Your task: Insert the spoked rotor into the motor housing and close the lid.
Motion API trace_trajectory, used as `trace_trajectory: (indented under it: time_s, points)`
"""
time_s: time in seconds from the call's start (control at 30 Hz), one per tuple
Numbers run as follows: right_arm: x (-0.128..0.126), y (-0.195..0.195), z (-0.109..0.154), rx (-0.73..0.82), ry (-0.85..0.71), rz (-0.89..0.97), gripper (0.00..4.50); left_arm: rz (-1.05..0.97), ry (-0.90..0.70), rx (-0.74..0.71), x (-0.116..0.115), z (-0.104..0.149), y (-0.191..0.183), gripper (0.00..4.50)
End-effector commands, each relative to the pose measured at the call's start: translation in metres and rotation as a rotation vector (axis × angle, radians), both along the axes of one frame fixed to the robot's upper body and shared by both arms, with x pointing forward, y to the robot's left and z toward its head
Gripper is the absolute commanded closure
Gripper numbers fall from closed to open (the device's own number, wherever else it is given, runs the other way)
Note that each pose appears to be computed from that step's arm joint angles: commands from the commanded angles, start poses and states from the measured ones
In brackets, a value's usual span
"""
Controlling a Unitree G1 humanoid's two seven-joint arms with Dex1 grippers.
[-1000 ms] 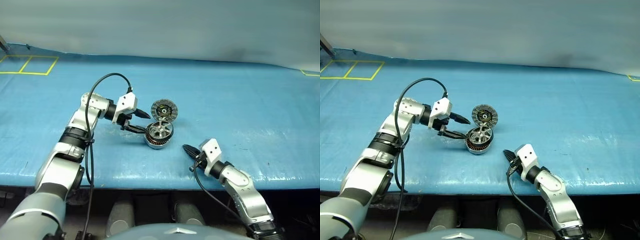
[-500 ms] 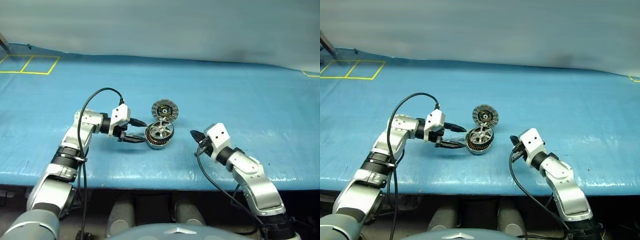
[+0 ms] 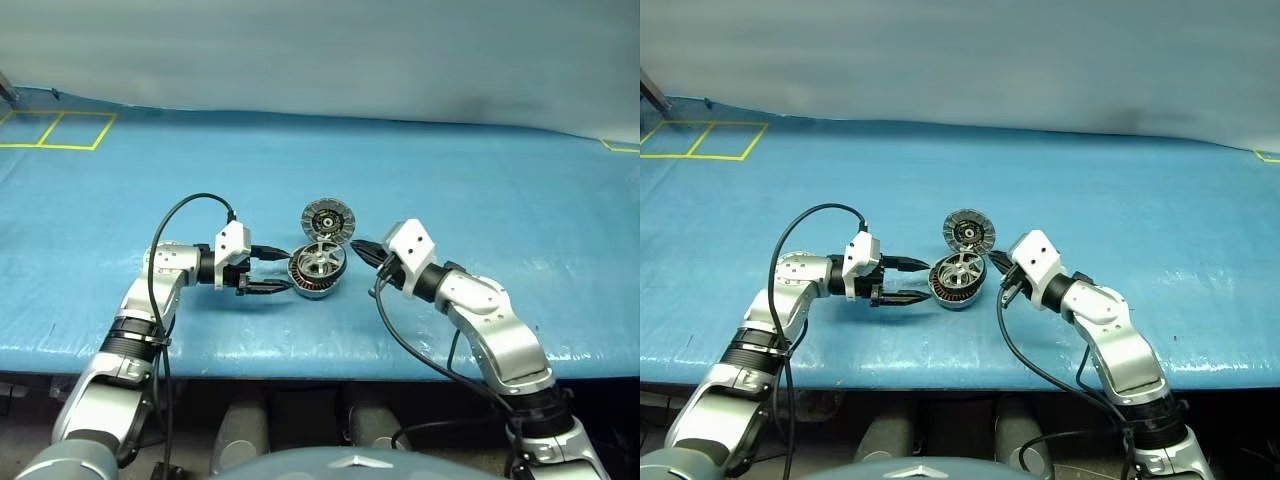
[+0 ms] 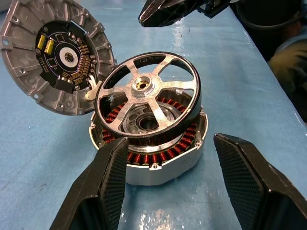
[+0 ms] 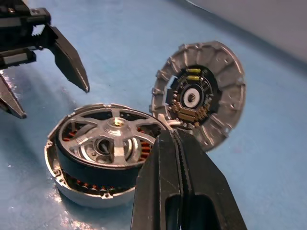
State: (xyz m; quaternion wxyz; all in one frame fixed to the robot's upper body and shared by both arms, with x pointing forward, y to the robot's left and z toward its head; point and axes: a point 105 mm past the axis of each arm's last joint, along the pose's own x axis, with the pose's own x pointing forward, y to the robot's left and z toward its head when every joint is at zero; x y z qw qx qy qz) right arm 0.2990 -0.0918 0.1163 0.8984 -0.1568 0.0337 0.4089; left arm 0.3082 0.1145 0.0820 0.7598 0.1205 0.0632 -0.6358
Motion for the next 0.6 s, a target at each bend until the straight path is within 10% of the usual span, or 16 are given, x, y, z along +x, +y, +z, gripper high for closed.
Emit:
trace_trajectory:
  time_s: [0.03, 0.33, 0.6]
  points:
    - [0.001, 0.010, 0.005, -0.005, 0.008, 0.062, 4.50, 0.031, -0.052, -0.069, 0.000, 0.009, 0.004, 1.43]
    - [0.005, 0.025, 0.000, -0.067, 0.073, 0.161, 4.50, 0.089, -0.009, -0.092, -0.008, -0.013, 0.007, 1.43]
    - [0.009, 0.030, 0.001, -0.097, 0.067, 0.176, 3.30, 0.104, -0.003, -0.103, -0.012, -0.018, 0.007, 1.38]
